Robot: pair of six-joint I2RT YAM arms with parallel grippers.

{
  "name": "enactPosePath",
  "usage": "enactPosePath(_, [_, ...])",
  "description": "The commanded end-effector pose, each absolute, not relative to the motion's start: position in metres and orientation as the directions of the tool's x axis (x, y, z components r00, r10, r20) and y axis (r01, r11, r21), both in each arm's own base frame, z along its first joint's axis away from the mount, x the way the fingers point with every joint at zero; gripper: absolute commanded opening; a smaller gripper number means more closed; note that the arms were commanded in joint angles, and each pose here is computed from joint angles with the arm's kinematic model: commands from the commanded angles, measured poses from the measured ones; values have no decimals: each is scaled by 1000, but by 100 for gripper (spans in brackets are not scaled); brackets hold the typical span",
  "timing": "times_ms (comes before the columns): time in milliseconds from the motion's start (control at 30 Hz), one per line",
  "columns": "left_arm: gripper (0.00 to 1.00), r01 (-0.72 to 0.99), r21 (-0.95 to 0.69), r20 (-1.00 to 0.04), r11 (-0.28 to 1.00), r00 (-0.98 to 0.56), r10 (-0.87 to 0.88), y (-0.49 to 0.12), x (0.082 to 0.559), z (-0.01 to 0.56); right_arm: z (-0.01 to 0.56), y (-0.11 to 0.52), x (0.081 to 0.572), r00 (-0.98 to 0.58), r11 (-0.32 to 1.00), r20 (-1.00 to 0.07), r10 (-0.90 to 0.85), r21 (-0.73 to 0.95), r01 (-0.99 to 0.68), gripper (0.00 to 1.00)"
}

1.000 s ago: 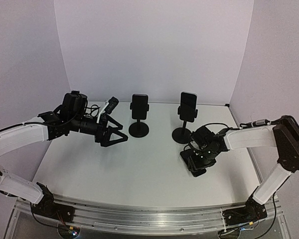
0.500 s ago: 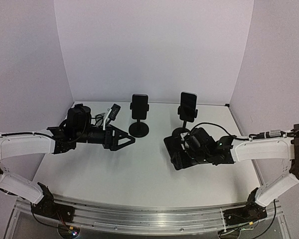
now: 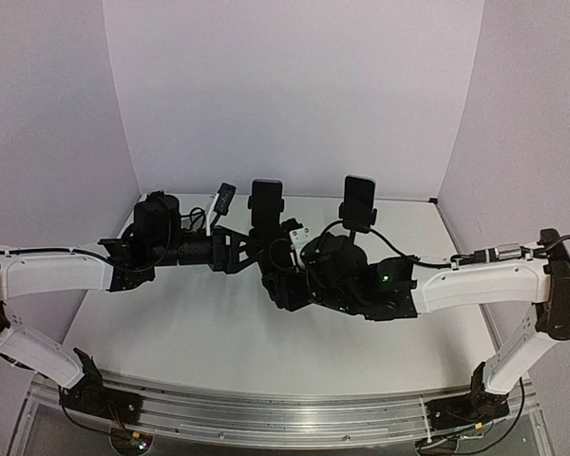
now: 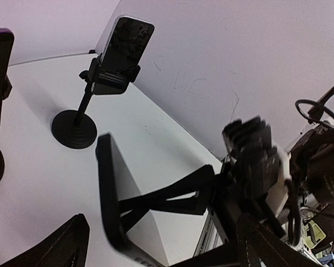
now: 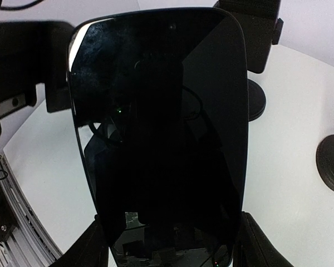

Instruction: Place the phone on the phone stand

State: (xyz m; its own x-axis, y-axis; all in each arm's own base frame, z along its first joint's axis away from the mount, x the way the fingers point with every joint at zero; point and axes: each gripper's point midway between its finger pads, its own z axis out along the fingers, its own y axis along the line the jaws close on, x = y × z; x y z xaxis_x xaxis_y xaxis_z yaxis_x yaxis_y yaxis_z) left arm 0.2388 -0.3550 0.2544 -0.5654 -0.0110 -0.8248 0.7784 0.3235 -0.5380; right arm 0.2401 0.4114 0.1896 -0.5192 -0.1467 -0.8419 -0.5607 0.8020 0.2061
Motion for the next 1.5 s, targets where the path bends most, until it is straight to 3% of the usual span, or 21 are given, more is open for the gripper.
enactPosePath(0, [91, 807, -509, -854, 301, -518, -55, -359, 244, 296, 227, 427, 250, -424, 797, -900, -102, 181, -576, 34])
enactPosePath(167, [84, 769, -520, -834, 373, -551, -28, -354, 256, 292, 231, 431, 247, -386, 784, -912, -141, 136, -606, 34])
enactPosePath(333, [86, 746, -523, -794, 413, -602, 82, -340, 268, 292, 231, 426, 243, -350, 771, -917, -191, 80, -631, 34])
enactPosePath(700, [81, 823, -499, -685, 272, -567, 457, -341, 233, 286, 237, 428, 240, -272, 734, -925, -264, -10, -679, 34])
enactPosePath(867, [79, 828, -471, -616, 304, -555, 559, -337, 238, 270, 238, 429, 239, -260, 723, -925, -276, -22, -690, 34])
enactPosePath(1033, [77, 838, -448, -612, 312, -542, 576, -343, 253, 270, 238, 431, 237, -252, 716, -926, -283, -29, -697, 34])
enactPosePath(1367, [40, 797, -528, -564, 293, -588, 580, -352, 248, 268, 242, 433, 235, -227, 715, -933, -281, -46, -697, 34])
enactPosePath(1467, [34, 784, -551, -533, 285, -594, 603, -348, 241, 264, 243, 433, 236, -220, 717, -935, -279, -50, -695, 34])
